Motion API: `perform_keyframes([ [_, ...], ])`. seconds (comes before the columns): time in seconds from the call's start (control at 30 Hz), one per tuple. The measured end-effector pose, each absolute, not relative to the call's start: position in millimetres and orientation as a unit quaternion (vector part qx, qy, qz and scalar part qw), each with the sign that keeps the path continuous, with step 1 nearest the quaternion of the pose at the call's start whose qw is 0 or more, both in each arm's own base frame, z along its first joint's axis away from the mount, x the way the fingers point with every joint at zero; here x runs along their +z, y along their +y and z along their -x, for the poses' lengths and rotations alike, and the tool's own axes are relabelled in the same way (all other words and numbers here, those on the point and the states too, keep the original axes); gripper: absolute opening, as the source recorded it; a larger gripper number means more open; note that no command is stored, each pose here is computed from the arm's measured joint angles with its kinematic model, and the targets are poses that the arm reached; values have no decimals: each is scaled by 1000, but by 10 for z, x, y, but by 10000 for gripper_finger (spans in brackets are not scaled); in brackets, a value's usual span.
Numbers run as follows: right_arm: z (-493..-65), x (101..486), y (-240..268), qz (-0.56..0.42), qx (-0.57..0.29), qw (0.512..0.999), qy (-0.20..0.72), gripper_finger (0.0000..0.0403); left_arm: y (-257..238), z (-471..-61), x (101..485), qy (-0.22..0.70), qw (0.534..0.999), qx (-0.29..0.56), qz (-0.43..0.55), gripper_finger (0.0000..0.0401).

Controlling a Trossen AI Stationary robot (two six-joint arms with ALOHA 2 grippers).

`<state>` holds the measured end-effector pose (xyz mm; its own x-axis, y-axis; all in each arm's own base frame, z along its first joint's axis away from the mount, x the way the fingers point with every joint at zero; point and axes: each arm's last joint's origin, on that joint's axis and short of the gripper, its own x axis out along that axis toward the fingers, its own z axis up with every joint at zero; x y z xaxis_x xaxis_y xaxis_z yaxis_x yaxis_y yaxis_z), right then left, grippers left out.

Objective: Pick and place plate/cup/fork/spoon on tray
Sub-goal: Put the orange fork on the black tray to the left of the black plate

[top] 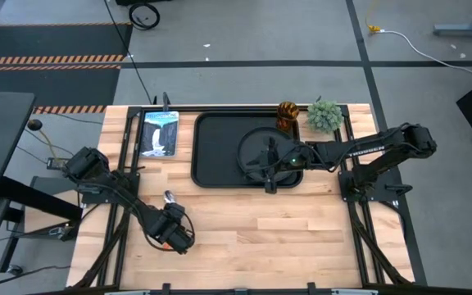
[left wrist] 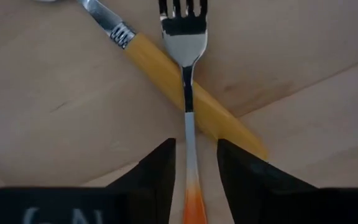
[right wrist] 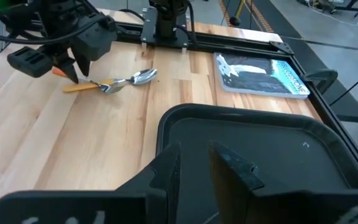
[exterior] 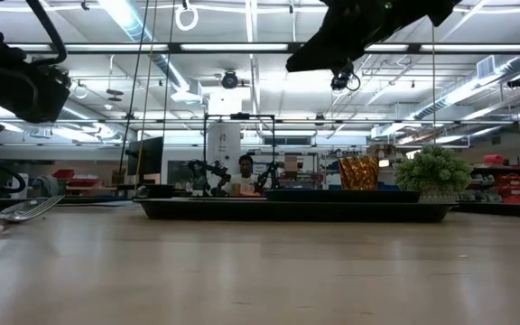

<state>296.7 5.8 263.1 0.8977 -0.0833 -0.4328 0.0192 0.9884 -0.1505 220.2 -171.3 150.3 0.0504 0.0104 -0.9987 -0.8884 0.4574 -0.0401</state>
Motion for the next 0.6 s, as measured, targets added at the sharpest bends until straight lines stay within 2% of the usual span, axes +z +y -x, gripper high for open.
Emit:
perform_keyframes([
  [0.6,-2969,2634,88,71,-22,972,222,89,-1725,-2186,1528,613,612,337,369,116],
])
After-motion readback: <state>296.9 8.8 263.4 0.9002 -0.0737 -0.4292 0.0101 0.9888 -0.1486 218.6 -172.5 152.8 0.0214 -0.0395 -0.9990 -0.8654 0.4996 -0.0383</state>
